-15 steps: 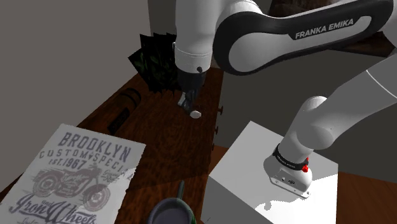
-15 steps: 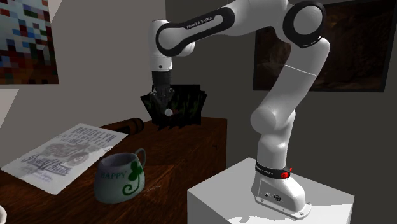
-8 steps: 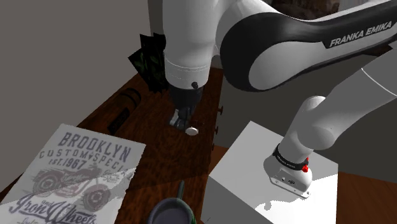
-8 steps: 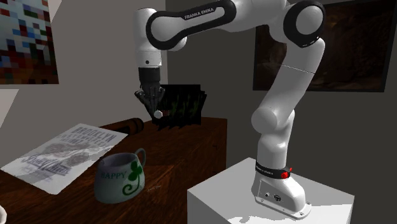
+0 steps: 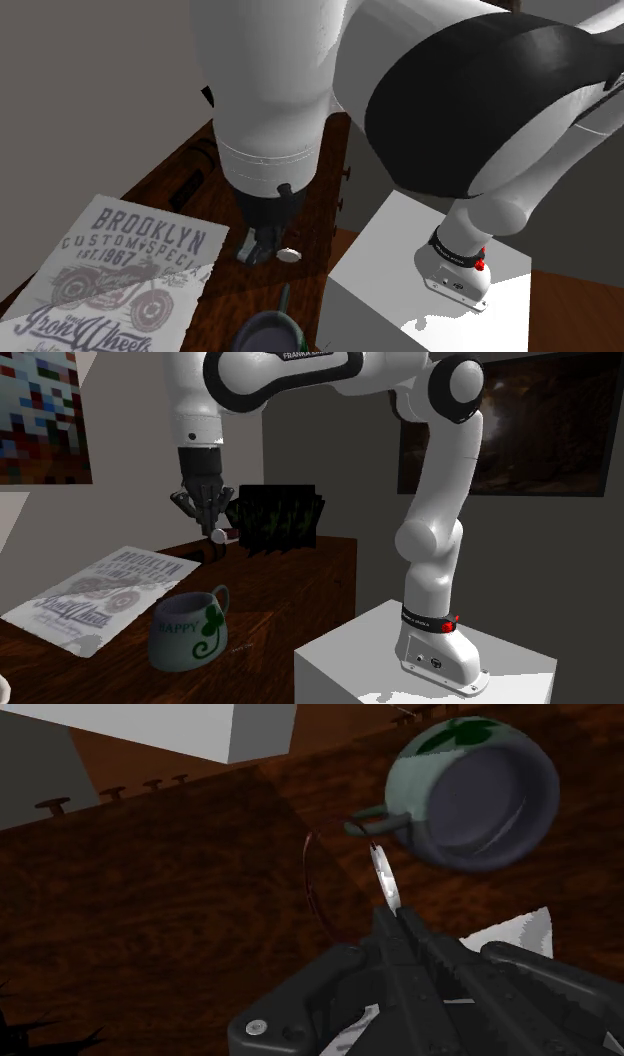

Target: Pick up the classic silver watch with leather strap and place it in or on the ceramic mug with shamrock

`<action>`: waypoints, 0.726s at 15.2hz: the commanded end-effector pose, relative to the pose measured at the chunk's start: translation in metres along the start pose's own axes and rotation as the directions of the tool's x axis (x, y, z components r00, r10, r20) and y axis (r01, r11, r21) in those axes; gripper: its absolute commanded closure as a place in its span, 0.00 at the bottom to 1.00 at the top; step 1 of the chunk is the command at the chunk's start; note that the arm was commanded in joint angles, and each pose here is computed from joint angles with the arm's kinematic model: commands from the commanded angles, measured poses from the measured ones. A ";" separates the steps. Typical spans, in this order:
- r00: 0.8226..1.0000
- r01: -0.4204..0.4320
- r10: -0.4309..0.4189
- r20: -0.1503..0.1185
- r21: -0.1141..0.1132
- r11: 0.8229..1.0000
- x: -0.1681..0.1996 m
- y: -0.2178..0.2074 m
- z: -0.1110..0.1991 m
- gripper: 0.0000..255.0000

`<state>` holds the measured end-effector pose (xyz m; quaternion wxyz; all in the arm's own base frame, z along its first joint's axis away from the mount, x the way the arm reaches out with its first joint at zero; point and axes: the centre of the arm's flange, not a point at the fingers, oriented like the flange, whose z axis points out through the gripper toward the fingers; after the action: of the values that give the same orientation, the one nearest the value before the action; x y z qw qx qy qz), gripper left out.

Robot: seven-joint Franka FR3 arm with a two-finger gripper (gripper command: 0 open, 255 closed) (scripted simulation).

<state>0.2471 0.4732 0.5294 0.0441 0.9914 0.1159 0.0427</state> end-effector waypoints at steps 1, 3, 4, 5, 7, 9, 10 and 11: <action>1.000 -0.005 0.005 -0.001 0.002 1.000 -0.004 -0.024 -0.002 1.00; 1.000 -0.005 0.005 -0.001 0.002 1.000 -0.011 -0.049 -0.007 1.00; 1.000 -0.005 0.005 -0.001 0.002 1.000 -0.014 -0.061 -0.009 1.00; 1.000 -0.005 0.005 -0.001 0.002 1.000 -0.018 -0.074 -0.011 1.00; 1.000 -0.005 0.005 -0.001 0.002 1.000 -0.021 -0.083 -0.008 1.00; 1.000 -0.005 0.005 -0.001 0.002 1.000 -0.021 -0.085 0.003 1.00; 1.000 -0.005 0.005 -0.001 0.002 1.000 -0.022 -0.085 0.008 1.00; 1.000 -0.005 0.005 -0.001 0.002 1.000 -0.022 -0.086 0.013 1.00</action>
<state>0.2085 0.5496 0.5110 0.0432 0.9916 0.1137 0.0429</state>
